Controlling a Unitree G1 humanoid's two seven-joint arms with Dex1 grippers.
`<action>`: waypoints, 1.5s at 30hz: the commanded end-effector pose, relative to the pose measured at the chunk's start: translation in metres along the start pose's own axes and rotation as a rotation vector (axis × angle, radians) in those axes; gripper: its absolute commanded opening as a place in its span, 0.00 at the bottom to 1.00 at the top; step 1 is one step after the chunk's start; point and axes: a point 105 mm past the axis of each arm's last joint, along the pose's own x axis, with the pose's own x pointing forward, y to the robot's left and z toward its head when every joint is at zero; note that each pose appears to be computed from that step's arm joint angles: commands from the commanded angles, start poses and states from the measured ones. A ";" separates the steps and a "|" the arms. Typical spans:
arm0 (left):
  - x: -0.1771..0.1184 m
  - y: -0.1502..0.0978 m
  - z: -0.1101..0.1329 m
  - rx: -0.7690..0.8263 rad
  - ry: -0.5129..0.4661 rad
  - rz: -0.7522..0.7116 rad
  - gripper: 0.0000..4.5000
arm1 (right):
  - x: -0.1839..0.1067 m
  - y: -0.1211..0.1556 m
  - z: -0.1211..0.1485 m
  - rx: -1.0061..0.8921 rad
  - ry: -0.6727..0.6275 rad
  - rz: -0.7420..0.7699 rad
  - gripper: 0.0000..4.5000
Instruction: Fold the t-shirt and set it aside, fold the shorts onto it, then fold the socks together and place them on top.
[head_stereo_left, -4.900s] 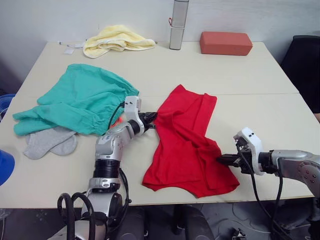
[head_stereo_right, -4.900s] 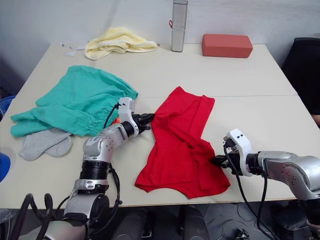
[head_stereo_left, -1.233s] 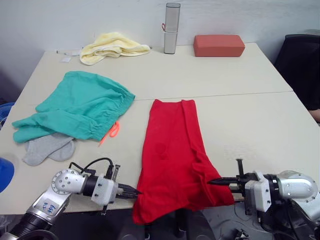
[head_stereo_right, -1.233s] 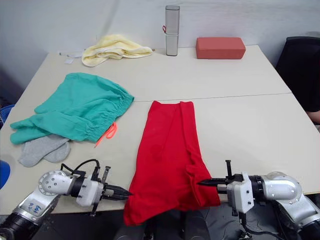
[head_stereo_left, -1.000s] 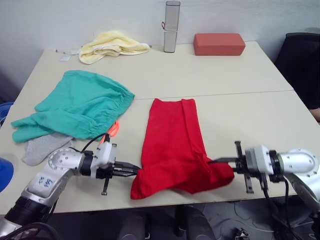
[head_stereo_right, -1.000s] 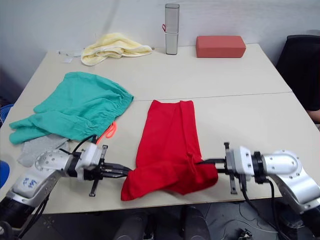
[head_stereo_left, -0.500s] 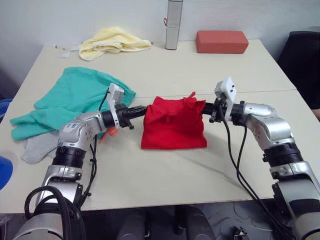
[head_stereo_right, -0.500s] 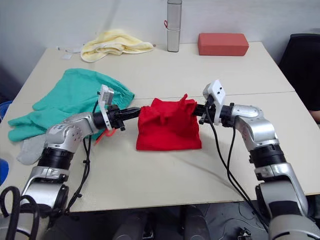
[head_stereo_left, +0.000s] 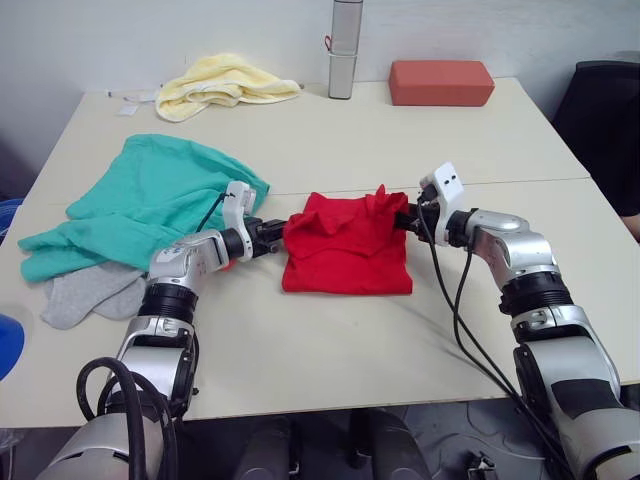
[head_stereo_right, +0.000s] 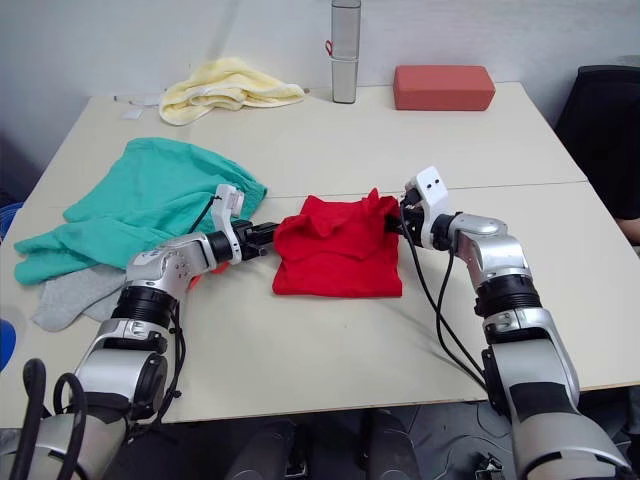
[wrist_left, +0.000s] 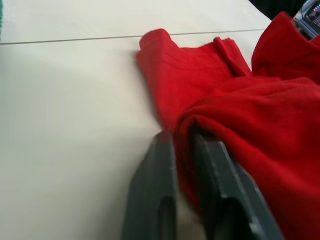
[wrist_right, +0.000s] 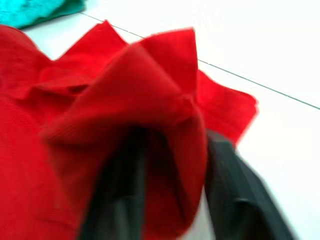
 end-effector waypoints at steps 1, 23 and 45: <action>-0.009 0.005 0.028 0.050 -0.118 0.061 0.43 | -0.015 -0.017 0.014 -0.039 -0.041 -0.061 0.62; -0.127 -0.071 -0.026 0.667 -0.078 -0.345 1.00 | -0.052 0.122 -0.024 -0.622 -0.089 0.396 1.00; -0.144 -0.083 -0.043 0.661 -0.105 -0.474 1.00 | 0.007 0.132 -0.057 -0.712 -0.056 0.264 0.42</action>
